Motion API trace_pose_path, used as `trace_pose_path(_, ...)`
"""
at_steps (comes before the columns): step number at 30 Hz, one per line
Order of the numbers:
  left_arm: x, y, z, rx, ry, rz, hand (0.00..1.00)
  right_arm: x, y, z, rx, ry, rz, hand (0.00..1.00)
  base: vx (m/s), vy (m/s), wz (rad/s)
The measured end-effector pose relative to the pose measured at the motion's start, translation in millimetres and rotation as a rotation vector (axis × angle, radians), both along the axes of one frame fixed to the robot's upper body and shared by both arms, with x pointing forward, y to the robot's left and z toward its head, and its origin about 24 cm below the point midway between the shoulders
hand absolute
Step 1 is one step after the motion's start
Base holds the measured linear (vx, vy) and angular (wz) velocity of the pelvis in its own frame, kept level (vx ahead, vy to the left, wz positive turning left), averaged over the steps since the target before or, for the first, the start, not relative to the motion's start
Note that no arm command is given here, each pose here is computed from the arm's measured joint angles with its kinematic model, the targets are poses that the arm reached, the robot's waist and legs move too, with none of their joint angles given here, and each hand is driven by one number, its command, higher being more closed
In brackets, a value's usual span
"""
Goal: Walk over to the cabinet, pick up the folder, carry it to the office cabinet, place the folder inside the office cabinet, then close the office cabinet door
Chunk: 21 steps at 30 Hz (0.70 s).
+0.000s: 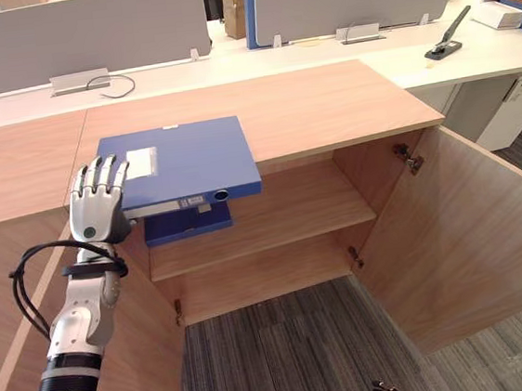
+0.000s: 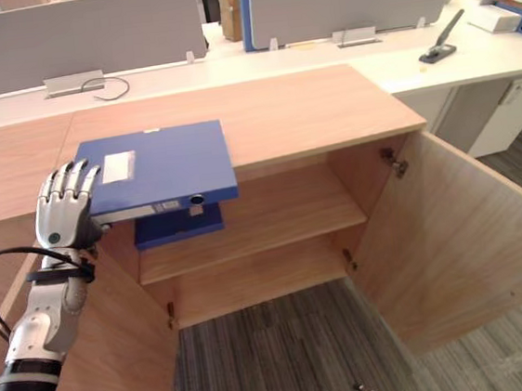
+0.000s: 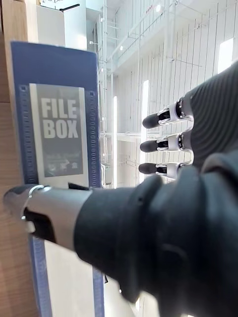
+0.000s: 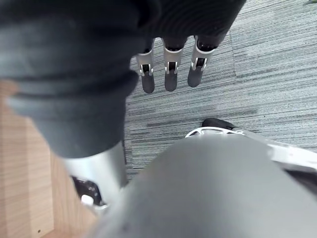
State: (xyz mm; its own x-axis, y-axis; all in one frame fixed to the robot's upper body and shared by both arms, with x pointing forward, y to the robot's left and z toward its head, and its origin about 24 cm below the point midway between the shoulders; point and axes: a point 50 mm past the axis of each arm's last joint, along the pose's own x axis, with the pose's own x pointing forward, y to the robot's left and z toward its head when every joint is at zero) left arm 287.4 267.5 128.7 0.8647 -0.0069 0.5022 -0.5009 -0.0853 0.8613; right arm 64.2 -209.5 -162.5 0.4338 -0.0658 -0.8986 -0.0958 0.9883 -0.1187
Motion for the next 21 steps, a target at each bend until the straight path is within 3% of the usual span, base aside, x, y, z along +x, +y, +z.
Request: trace_pose_path(21,4,19,-10,-0.022,0.054,0.091,0.0,2,0,1,0.0,-0.017,-0.001,0.0,0.0,0.005,-0.03)
